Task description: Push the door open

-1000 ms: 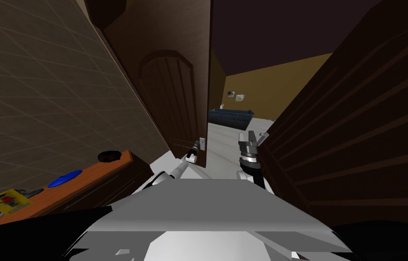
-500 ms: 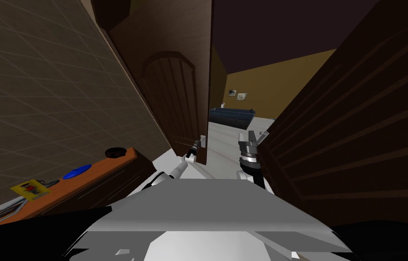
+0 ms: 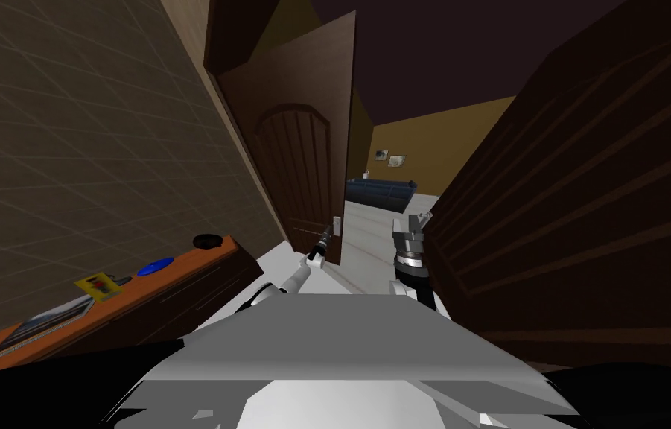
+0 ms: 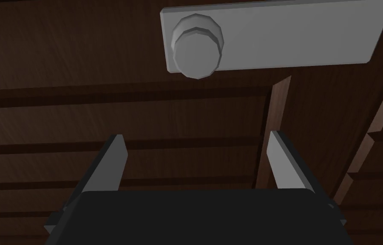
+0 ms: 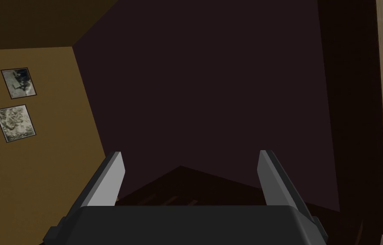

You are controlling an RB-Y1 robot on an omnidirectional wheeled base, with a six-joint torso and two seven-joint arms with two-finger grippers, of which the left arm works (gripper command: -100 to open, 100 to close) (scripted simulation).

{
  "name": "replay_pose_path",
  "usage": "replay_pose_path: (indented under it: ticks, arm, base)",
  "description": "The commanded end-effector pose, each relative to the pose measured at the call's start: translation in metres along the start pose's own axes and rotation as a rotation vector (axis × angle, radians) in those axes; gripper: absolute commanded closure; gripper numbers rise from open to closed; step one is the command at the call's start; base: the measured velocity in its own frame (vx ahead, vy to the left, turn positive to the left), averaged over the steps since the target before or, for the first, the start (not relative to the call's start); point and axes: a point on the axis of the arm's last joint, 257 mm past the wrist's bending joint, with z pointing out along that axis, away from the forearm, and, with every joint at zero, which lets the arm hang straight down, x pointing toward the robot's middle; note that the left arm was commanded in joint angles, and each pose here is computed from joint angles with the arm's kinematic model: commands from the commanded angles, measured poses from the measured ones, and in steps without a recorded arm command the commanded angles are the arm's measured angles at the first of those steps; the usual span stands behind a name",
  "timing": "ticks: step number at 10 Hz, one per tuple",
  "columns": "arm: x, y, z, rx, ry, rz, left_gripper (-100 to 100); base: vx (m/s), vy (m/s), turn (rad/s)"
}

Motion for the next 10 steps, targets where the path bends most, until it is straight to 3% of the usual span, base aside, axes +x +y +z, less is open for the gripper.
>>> replay_pose_path:
  ticks: [1,3,10]
  arm:
    - [0.011,-0.002,0.0001,0.002,0.011,-0.016,-100]
    - [-0.001,-0.001,-0.0018,0.001,0.0,-0.002,-100]
    - [-0.007,-0.001,-0.0024,0.009,-0.017,-0.003,-100]
  base:
    - [-0.222,0.021,-0.001]
    - [0.006,-0.012,-0.02]
    - [0.199,-0.065,-0.024]
